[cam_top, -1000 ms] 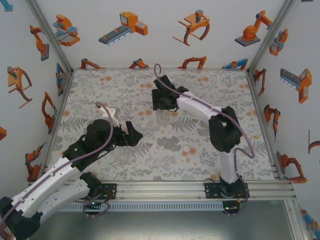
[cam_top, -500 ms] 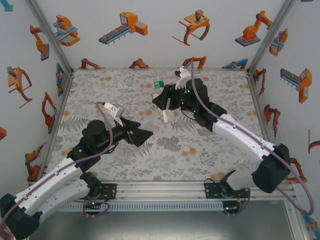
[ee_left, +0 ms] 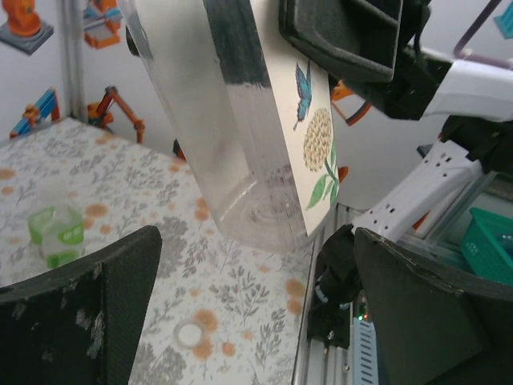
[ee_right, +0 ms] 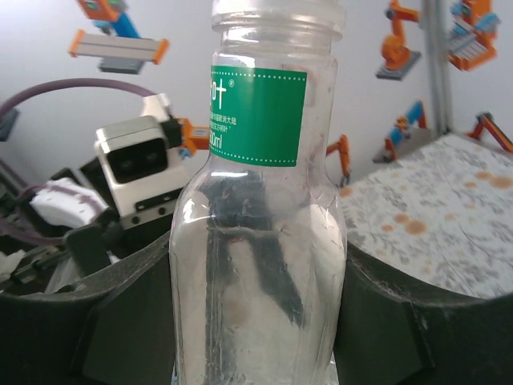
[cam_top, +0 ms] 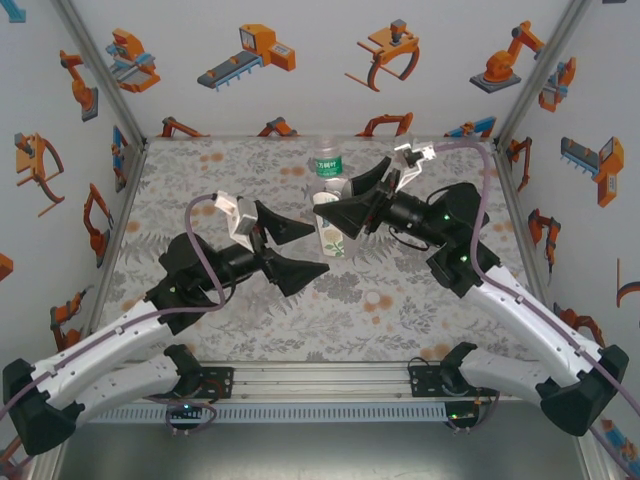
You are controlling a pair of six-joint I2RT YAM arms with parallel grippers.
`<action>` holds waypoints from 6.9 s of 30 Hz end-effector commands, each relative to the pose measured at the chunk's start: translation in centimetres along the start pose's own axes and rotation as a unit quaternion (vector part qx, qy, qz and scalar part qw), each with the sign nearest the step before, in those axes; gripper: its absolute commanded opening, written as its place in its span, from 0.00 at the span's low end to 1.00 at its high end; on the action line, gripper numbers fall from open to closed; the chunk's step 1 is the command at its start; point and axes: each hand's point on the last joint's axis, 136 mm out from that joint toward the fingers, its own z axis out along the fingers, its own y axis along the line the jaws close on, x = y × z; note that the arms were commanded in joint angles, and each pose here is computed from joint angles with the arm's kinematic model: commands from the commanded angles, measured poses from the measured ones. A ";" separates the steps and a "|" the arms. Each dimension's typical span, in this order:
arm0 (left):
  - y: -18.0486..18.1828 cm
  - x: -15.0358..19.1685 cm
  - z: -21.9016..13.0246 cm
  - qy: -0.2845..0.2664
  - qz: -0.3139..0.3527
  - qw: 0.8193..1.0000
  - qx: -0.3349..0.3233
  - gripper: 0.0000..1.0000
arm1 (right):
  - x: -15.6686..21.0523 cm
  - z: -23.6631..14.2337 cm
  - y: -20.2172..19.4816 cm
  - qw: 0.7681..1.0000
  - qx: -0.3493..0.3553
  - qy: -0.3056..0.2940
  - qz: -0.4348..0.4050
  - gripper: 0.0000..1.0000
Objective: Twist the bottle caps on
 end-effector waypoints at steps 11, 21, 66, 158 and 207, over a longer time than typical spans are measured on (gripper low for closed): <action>-6.2 -5.7 3.3 -0.075 0.015 0.983 0.166 1.00 | -2.5 -1.4 6.3 0.991 -0.111 -0.066 -0.031 0.30; -8.2 -5.3 4.1 -0.062 0.010 0.976 0.209 0.84 | -2.8 -1.3 7.8 0.986 -0.139 -0.087 -0.037 0.30; 1.3 1.4 -3.1 0.109 0.073 0.984 -0.119 0.18 | 5.6 -7.2 -4.7 0.955 0.267 0.115 -0.065 0.67; 5.1 7.3 -5.4 0.157 -0.012 0.971 -0.179 0.00 | 33.1 -19.0 -20.1 0.697 0.512 0.485 0.129 0.61; 5.0 7.1 -4.8 0.153 -0.022 0.973 -0.170 0.00 | 35.8 -20.0 -20.0 0.699 0.511 0.472 0.164 0.37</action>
